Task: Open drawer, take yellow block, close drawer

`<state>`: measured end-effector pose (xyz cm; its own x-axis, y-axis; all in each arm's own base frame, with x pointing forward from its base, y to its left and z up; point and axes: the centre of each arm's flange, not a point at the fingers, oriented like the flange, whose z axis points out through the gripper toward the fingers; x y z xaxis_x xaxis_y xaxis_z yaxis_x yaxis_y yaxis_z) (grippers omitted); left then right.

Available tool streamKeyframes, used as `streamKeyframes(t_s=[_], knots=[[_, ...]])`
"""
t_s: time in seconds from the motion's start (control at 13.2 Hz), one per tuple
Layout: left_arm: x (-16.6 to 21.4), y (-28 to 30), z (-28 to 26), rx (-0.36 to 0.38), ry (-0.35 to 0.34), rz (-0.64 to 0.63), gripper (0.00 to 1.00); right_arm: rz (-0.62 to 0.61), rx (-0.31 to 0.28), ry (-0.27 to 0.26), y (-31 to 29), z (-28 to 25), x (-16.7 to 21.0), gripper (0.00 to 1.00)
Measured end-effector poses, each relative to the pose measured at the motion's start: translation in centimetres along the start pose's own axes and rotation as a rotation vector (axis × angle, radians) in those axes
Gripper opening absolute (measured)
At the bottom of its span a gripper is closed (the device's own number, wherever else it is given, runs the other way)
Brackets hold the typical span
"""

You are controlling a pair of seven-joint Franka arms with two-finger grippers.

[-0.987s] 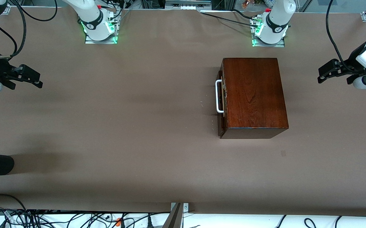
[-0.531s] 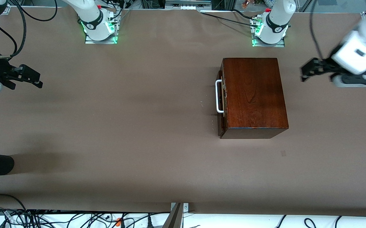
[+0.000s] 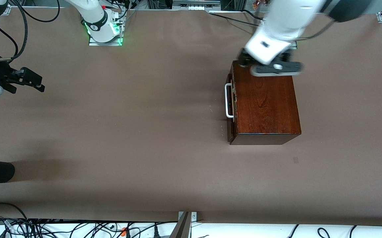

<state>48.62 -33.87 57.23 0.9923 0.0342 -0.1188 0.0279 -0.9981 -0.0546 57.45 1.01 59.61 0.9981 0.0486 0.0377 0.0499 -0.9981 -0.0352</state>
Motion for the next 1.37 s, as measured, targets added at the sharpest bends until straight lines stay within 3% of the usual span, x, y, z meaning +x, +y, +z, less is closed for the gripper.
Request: streamKeyframes(t_s=[0.3, 0.99, 1.37], knots=[[-3.2, 8.1, 4.8, 0.106, 0.007, 0.043, 1.0, 0.0, 0.0, 0.0, 0.0, 0.0, 0.0, 1.0], [1.0, 11.9, 16.3, 0.219, 0.01, 0.06, 1.0, 0.0, 0.0, 0.0, 0.0, 0.0, 0.0, 1.0], [1.0, 13.8, 21.9, 0.258, 0.04, 0.06, 1.0, 0.0, 0.0, 0.0, 0.0, 0.0, 0.0, 1.0]])
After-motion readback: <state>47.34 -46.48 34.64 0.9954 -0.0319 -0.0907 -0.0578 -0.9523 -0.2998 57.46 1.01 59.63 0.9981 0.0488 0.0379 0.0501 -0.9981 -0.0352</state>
